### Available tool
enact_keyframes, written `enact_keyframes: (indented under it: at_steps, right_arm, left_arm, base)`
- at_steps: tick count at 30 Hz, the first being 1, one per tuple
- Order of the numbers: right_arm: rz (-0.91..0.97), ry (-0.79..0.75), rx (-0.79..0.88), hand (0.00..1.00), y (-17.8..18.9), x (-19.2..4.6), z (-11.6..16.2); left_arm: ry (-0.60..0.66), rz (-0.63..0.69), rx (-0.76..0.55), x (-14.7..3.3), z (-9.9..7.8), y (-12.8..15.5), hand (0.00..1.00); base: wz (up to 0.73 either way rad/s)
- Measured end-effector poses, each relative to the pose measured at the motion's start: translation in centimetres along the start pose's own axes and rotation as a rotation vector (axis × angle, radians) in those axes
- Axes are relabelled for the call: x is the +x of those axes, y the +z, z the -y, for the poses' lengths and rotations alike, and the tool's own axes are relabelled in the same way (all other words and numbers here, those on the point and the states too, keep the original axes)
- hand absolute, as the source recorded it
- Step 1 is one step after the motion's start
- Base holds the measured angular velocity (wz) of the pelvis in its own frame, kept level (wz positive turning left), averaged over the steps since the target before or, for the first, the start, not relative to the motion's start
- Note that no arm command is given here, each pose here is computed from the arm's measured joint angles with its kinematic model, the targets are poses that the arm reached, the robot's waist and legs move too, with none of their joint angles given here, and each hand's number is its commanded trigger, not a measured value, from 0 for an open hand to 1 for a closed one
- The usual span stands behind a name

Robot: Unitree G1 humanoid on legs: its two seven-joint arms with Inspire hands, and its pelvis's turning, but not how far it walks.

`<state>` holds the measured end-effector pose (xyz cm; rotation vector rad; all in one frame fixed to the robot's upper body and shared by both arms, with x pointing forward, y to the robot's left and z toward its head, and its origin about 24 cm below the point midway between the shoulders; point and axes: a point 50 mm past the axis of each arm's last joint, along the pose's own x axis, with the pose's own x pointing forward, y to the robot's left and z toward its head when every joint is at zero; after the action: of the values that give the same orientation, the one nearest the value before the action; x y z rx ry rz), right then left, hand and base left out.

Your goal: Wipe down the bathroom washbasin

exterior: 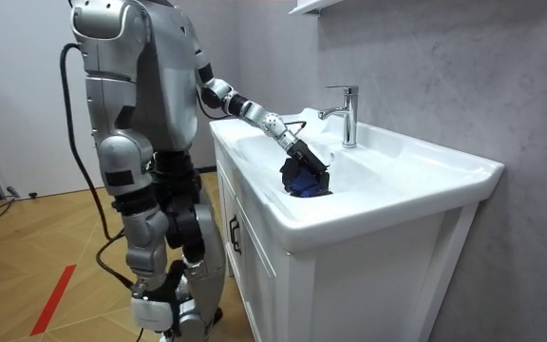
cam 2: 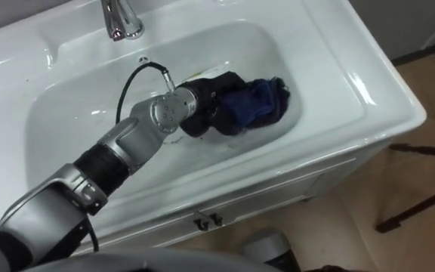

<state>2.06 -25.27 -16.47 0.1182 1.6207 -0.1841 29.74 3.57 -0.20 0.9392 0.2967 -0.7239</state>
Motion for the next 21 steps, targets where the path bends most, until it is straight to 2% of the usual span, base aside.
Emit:
enact_keyframes:
  at_steps: [4, 9, 17, 21]
  right_arm:
    - [-0.011, -0.019, 0.043, 0.0, -0.7, 0.0, 0.4]
    - [-0.025, -0.052, 0.071, 0.0, -1.3, 0.0, 1.0]
    - [0.003, -0.085, 0.081, 0.0, -0.5, -0.1, 1.0]
    - [0.017, -0.074, 0.113, 0.0, -0.1, -0.2, 0.9]
  left_arm:
    - [0.025, -0.077, -0.047, 0.3, 0.1, -1.9, 1.0]
    - [0.062, -0.155, -0.033, 0.3, 0.2, -3.7, 1.0]
    - [0.181, -0.31, -0.133, -0.4, -0.8, -8.0, 1.0]
    - [0.238, -0.351, -0.094, -0.6, -1.1, -9.2, 1.0]
  base:
    - [-0.08]
    - [-0.18]
    - [-0.19]
    - [-0.01]
